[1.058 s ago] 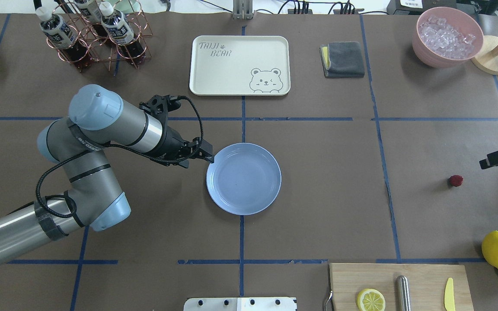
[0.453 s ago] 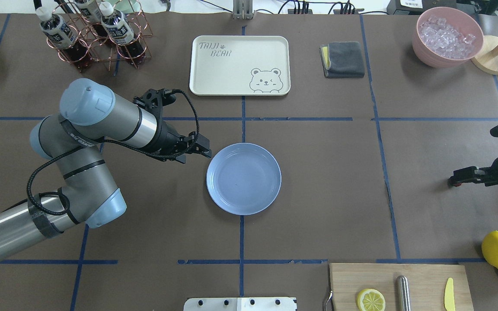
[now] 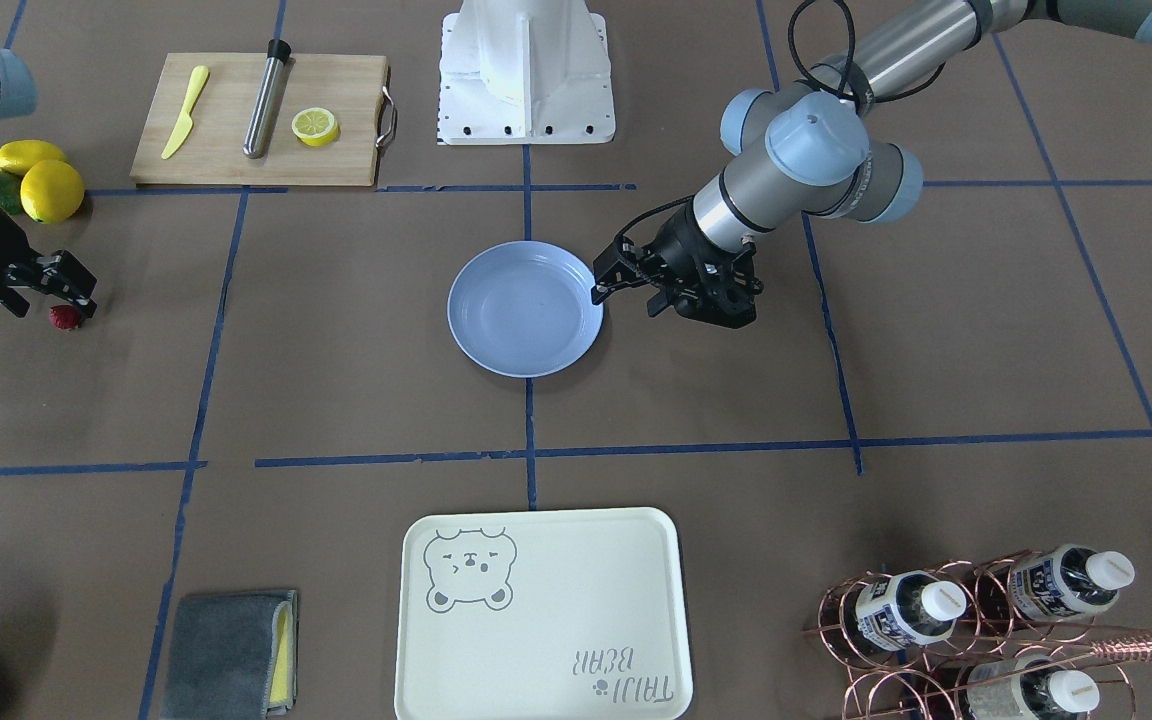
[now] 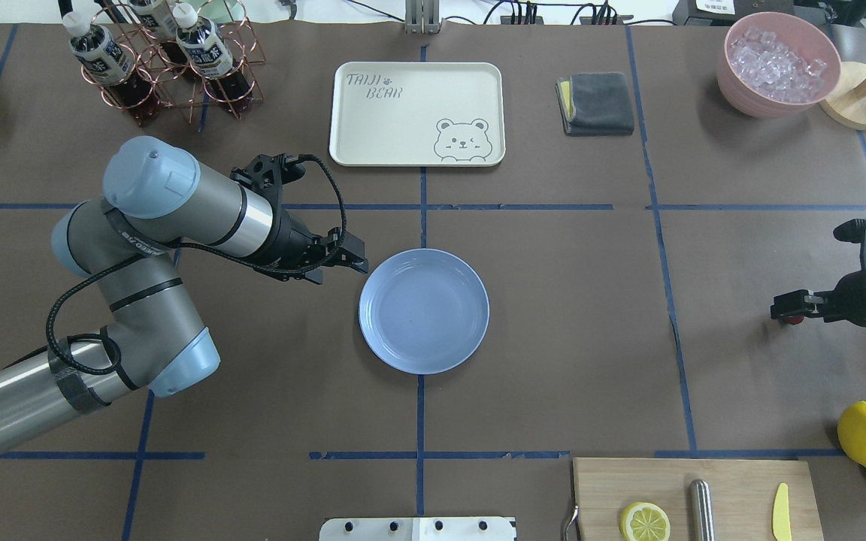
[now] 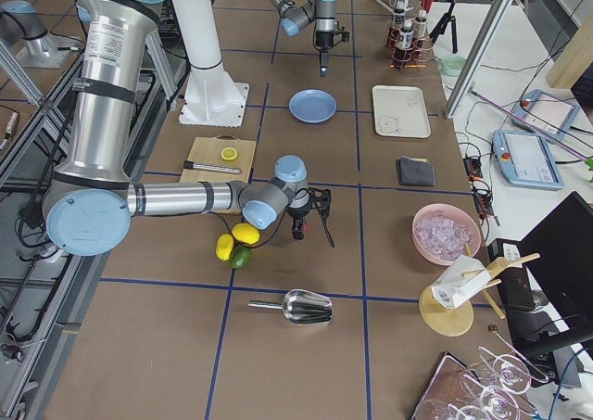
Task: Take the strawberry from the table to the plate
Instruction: 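Open the left gripper off the plate rim while the right arm reaches toward the strawberry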
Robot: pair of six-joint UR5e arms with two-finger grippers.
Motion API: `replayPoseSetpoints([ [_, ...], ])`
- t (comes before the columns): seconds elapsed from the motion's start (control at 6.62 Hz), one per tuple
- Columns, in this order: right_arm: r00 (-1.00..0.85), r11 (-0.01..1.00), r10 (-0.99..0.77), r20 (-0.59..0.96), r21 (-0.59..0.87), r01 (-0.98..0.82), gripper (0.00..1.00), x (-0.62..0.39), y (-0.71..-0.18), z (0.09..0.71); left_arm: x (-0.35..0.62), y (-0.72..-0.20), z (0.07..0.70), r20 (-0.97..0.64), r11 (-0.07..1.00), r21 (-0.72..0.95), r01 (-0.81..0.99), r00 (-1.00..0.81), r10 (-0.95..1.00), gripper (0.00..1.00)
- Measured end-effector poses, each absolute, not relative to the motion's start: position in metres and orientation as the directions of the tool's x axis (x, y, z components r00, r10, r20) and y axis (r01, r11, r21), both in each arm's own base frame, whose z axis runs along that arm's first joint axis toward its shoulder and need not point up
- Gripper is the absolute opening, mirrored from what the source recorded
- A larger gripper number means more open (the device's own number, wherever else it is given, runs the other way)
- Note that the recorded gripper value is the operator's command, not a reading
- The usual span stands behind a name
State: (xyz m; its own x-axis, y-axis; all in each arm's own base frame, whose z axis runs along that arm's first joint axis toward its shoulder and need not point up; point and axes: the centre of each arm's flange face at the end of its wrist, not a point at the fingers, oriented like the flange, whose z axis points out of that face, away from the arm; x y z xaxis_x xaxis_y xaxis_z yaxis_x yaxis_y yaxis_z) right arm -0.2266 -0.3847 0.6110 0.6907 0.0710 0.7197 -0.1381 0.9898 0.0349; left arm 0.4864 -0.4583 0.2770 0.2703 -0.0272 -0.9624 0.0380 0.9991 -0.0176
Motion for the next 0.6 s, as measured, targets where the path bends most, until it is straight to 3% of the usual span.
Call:
replayPoseSetpoints([
  [0.45,0.692,0.992,0.064,0.719,0.032,-0.126,0.73,-0.2335,-0.3827,0.6128,0.4836,-0.4569,0.2753,-0.964,0.999,-0.023,0.042,0.265,-0.033,0.86],
  [0.6,0.694,0.992,0.065,0.717,0.03,-0.124,0.48,-0.2343,-0.3821,0.6148,0.482,-0.4557,0.2761,-0.964,0.999,-0.023,0.042,0.265,-0.033,0.86],
])
